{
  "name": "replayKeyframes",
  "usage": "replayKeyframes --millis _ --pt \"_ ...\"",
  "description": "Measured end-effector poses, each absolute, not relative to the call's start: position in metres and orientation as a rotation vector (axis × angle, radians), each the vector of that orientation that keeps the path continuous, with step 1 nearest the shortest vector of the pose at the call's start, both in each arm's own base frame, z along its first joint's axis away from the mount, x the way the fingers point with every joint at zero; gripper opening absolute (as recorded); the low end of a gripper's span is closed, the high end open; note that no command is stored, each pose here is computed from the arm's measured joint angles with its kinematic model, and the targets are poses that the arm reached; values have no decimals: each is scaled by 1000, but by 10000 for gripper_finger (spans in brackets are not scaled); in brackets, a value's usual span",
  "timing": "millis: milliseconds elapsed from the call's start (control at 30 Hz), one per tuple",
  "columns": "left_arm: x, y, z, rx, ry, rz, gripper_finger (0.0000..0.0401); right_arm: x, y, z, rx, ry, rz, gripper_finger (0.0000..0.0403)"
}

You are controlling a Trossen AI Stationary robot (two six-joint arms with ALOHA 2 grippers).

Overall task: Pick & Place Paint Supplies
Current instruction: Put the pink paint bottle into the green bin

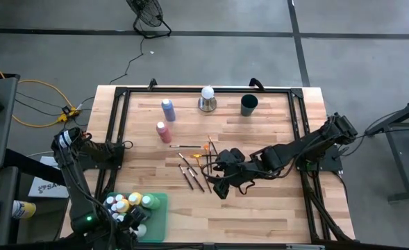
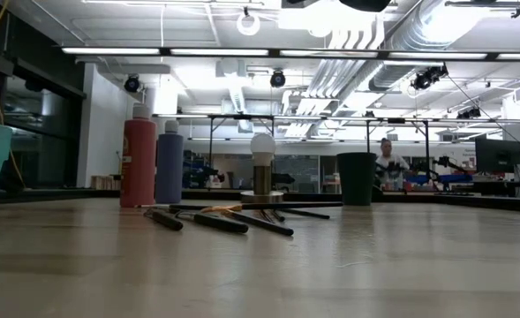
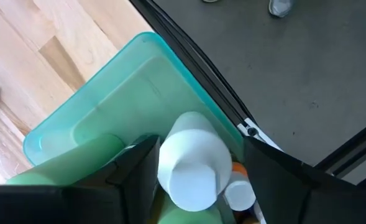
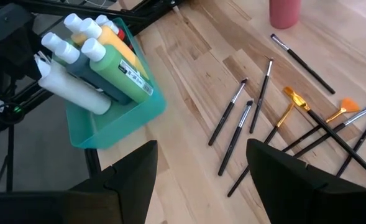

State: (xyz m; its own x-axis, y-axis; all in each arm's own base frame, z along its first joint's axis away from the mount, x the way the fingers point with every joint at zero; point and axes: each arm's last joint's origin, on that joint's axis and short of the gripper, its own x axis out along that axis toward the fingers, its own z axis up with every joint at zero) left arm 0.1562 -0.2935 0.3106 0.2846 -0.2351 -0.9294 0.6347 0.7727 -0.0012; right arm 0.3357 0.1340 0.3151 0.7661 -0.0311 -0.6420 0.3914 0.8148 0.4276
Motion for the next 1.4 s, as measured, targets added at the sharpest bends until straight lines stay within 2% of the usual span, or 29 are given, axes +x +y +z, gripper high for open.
replayKeyframes --millis 267,633,833,1133,1400 --pt "166 -286 349 364 1056 -530 190 326 134 324 584 683 -213 239" --pt "186 -227 424 366 829 -99 149 278 144 347 345 523 -398 239" --pt "197 -179 441 281 820 22 138 258 136 320 457 494 -383 239" --pt "195 -120 464 162 779 169 138 218 101 267 659 262 -318 239" --pt "203 -79 469 124 783 315 138 180 63 233 746 136 -251 239"
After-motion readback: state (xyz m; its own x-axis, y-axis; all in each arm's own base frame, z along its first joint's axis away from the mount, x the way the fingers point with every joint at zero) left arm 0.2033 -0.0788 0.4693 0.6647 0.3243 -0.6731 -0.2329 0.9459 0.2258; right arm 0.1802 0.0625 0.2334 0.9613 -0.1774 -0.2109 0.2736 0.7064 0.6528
